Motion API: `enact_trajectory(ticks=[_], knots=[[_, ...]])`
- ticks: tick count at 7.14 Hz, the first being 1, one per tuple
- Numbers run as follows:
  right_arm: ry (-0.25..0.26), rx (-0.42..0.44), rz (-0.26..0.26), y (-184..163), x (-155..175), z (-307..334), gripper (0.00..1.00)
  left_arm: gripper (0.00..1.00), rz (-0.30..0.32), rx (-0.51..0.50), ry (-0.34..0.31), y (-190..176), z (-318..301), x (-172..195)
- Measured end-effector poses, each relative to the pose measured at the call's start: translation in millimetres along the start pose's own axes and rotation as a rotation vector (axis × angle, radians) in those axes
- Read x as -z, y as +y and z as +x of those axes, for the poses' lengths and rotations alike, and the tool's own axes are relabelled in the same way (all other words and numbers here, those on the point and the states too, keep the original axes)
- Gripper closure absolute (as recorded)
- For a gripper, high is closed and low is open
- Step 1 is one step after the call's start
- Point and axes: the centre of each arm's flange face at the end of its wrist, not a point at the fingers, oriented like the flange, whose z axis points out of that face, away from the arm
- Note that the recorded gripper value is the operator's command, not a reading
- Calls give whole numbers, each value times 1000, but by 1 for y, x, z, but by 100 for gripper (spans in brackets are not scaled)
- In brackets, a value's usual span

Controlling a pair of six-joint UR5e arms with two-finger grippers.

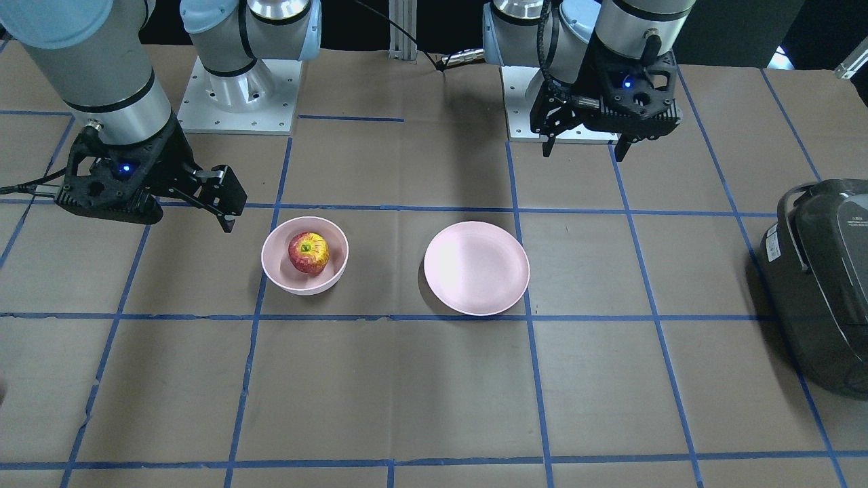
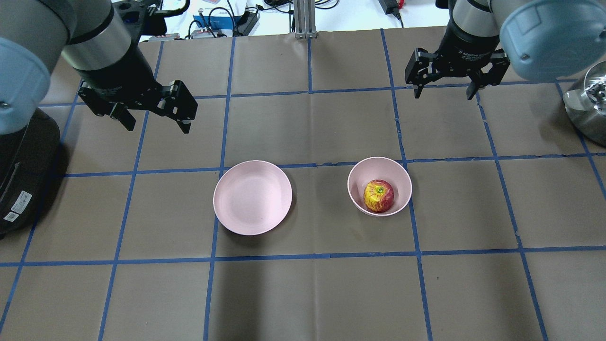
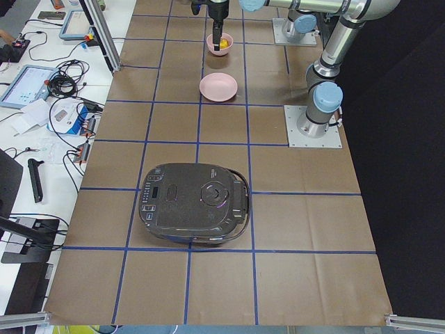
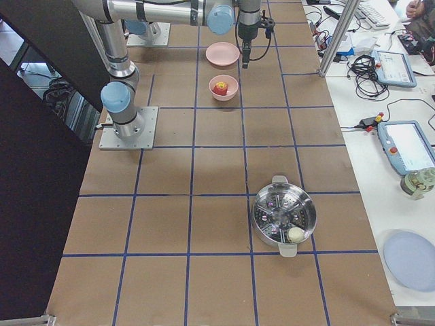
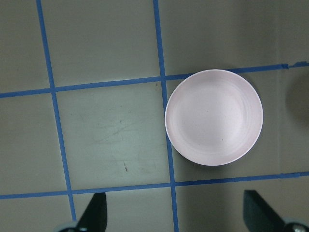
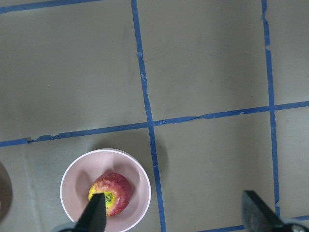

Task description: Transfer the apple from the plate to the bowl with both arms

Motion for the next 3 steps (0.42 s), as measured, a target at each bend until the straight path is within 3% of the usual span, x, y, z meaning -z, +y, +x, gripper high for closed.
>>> enact_trajectory(ticks=[3], knots=[[-1,3,-3,0,-2,-1,0,0,-2,12,4,-1,-8,-1]])
